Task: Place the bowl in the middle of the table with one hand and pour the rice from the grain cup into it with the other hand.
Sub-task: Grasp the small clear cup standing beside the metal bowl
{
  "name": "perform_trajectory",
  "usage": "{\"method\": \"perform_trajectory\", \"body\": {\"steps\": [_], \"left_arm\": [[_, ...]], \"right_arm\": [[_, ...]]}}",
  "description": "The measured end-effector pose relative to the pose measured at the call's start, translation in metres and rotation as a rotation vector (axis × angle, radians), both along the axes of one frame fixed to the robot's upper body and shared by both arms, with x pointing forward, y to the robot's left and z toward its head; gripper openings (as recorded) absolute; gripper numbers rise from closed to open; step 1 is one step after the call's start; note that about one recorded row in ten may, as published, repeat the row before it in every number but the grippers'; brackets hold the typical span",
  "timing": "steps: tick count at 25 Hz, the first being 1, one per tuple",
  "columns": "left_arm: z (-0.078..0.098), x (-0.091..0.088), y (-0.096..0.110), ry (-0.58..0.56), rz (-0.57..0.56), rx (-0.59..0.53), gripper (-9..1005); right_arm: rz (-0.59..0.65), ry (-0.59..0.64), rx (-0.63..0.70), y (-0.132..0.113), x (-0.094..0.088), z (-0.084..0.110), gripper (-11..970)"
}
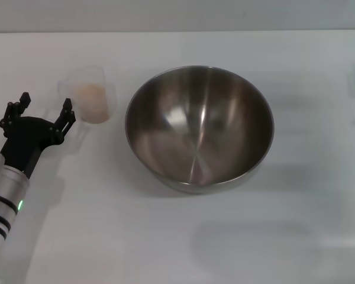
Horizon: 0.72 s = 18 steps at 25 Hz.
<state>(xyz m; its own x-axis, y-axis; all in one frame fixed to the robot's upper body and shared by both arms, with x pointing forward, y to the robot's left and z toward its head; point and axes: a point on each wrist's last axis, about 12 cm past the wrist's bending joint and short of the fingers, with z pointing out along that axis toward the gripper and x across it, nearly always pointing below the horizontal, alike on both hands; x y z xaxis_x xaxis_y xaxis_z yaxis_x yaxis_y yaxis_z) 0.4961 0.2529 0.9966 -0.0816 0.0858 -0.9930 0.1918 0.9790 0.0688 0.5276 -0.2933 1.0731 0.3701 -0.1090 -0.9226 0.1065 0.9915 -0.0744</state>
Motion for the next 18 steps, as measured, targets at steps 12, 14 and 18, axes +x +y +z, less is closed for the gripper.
{"method": "perform_trajectory", "body": {"steps": [12,14,18], "left_arm": [[0.002,0.024,0.002,0.044,0.015,0.029,832],[0.002,0.026,0.003,0.046,0.021,0.033,830],[0.003,0.032,0.004,0.052,0.027,0.038,825]], "right_arm": [[-0.004,-0.013,-0.006,-0.001,-0.004,0.000,534],[-0.005,-0.016,-0.006,-0.001,-0.005,0.000,534],[-0.009,-0.018,-0.006,-0.002,-0.004,0.000,534]]}}
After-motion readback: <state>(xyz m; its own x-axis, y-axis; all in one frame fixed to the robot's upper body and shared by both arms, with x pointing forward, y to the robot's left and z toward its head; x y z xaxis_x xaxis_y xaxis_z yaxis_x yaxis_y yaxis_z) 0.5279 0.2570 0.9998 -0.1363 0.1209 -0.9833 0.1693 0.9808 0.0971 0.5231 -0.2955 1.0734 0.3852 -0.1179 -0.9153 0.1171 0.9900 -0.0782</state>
